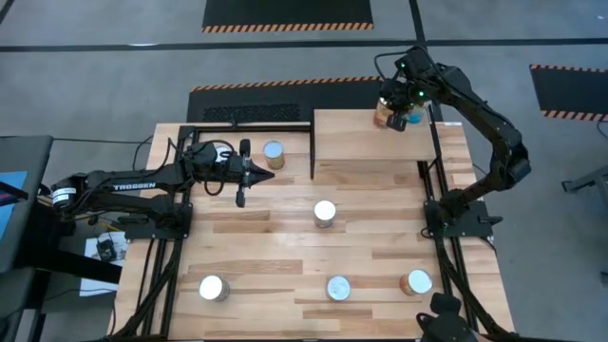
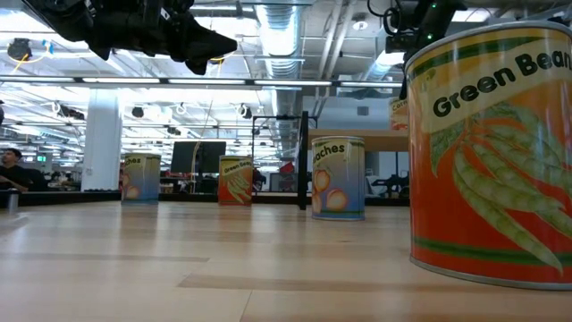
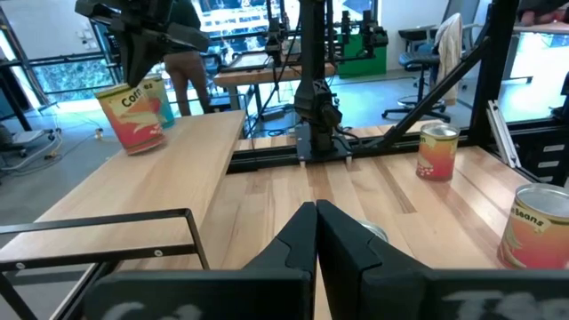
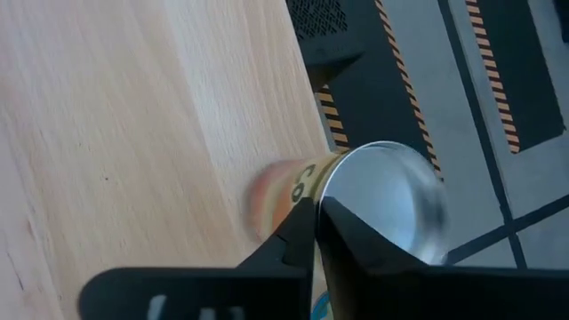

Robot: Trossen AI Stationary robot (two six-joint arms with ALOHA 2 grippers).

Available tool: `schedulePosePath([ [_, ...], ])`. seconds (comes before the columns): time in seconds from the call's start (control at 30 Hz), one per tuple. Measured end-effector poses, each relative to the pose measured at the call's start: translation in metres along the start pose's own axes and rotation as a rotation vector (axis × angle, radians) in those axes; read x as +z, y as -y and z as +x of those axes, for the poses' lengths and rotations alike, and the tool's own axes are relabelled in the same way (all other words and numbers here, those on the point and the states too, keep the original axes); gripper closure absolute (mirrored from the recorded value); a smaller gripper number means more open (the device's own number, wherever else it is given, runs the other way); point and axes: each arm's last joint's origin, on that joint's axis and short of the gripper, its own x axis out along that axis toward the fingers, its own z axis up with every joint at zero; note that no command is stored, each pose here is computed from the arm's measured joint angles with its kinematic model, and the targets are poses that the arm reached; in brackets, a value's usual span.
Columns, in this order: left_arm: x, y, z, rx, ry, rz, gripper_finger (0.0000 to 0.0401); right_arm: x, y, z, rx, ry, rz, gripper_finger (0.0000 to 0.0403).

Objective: Pick and place cans onto a shelf
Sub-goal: Put the top canned corn on the shelf

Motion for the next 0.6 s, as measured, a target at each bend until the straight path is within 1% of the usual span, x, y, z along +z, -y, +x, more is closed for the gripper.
schedulePosePath([
  [0.13, 0.0, 0.0, 0.0, 0.0, 0.0, 0.0, 0.0401, 0.0, 0.0, 0.0, 0.0, 0.0, 0.001, 0.0345],
  [0.27, 0.0, 0.0, 0.0, 0.0, 0.0, 0.0, 0.0401, 0.001, 0.0, 0.0, -0.003, 0.004, 0.017, 0.0343],
  [0.47, -0.001, 0.0, 0.0, -0.002, -0.01, -0.003, 0.0401, 0.003, -0.001, -0.001, -0.009, 0.014, 0.008, 0.0343],
  [0.53, -0.002, 0.0, 0.0, -0.003, -0.015, -0.005, 0.0401, 0.005, -0.004, -0.005, -0.036, 0.028, -0.012, 0.0349],
  [0.6, -0.002, 0.0, 0.0, -0.003, -0.016, -0.004, 0.0401, 0.007, -0.007, -0.015, -0.059, 0.065, -0.038, 0.0366],
])
